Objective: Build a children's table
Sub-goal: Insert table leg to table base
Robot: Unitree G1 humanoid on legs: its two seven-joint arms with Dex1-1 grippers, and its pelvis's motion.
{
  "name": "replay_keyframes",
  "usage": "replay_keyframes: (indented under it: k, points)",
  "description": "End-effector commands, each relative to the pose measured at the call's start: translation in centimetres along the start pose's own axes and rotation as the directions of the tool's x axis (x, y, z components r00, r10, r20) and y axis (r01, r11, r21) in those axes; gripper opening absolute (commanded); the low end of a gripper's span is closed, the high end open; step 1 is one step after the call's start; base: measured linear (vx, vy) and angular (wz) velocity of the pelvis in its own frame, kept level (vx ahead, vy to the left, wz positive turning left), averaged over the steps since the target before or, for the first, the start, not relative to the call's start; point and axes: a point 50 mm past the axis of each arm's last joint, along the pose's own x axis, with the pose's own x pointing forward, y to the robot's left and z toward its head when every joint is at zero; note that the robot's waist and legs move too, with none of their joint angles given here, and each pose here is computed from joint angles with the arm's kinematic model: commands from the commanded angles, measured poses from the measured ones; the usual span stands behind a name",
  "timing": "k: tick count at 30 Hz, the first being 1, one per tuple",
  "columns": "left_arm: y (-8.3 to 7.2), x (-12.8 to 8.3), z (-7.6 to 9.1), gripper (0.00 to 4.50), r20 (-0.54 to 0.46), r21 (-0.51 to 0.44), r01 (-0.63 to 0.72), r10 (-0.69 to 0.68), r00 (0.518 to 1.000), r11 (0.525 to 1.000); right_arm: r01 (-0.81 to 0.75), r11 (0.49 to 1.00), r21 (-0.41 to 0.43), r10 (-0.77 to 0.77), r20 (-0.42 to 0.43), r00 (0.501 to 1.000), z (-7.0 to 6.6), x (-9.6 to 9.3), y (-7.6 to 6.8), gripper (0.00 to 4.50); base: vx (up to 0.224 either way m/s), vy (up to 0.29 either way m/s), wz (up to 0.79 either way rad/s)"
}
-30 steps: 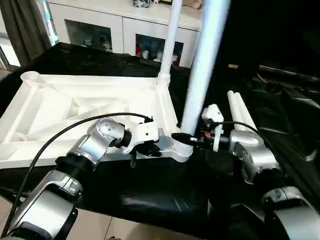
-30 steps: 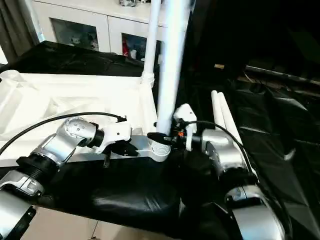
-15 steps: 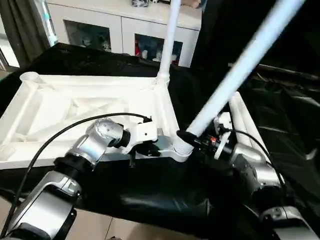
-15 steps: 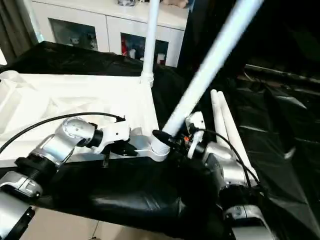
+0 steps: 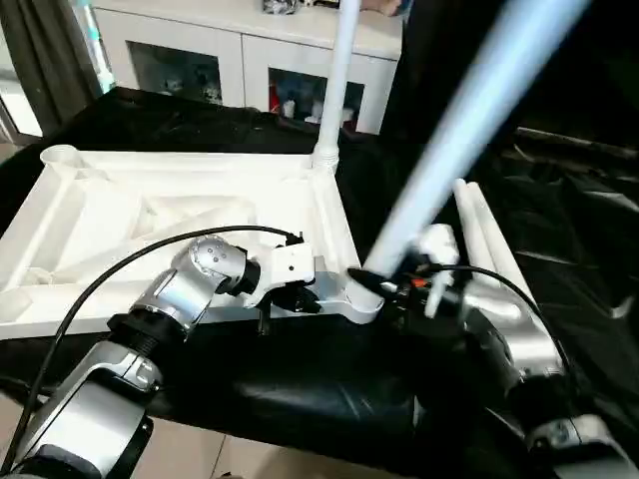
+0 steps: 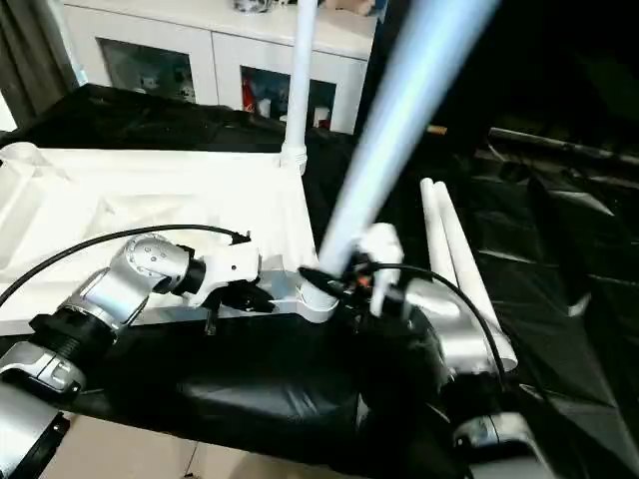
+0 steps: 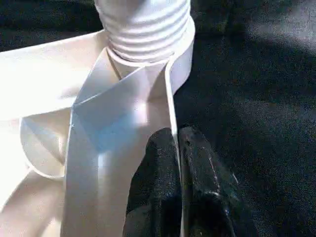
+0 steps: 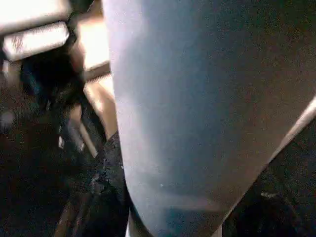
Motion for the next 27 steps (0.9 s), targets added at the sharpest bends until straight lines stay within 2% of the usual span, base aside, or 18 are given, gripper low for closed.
replay_keyframes:
  k: [1,6,11,15,22,27]
  points:
    - [-0.07,-0.38,-0.12,0.00,-0.036,0.036,0.039,-0.038,0.999,0.999,0.004,0.991,0.131,0.038,-0.313,0.949,-6.33,-1.98,1.37,1.90,0.000,0.000,0.00]
    - [-0.23,-0.27,-0.11,0.00,-0.037,0.040,0.049,-0.047,0.998,0.998,-0.050,0.990,0.132,0.093,-0.343,0.935,-6.22,-1.21,1.45,1.90,0.000,0.000,0.00]
    - [-0.28,-0.29,-0.15,0.00,-0.037,0.042,0.050,-0.048,0.998,0.998,-0.059,0.988,0.142,0.106,-0.351,0.930,-6.61,-1.37,1.60,1.90,0.000,0.000,0.00]
    - [-0.65,-0.41,-0.22,0.00,-0.027,0.066,0.080,-0.078,0.997,0.995,-0.084,0.980,0.178,0.138,-0.316,0.939,-6.86,-1.64,1.99,1.90,0.000,0.000,0.00]
    - [-0.99,-0.46,-0.39,0.00,-0.022,0.075,0.102,-0.100,0.995,0.992,-0.083,0.979,0.184,0.136,-0.300,0.944,-7.02,-1.88,2.02,1.90,0.000,0.000,0.00]
    - [-0.52,-0.14,-0.41,0.00,-0.018,0.051,0.037,-0.036,0.999,0.998,-0.009,0.984,0.177,0.059,-0.277,0.959,-6.94,-1.75,1.52,1.90,0.000,0.000,0.00]
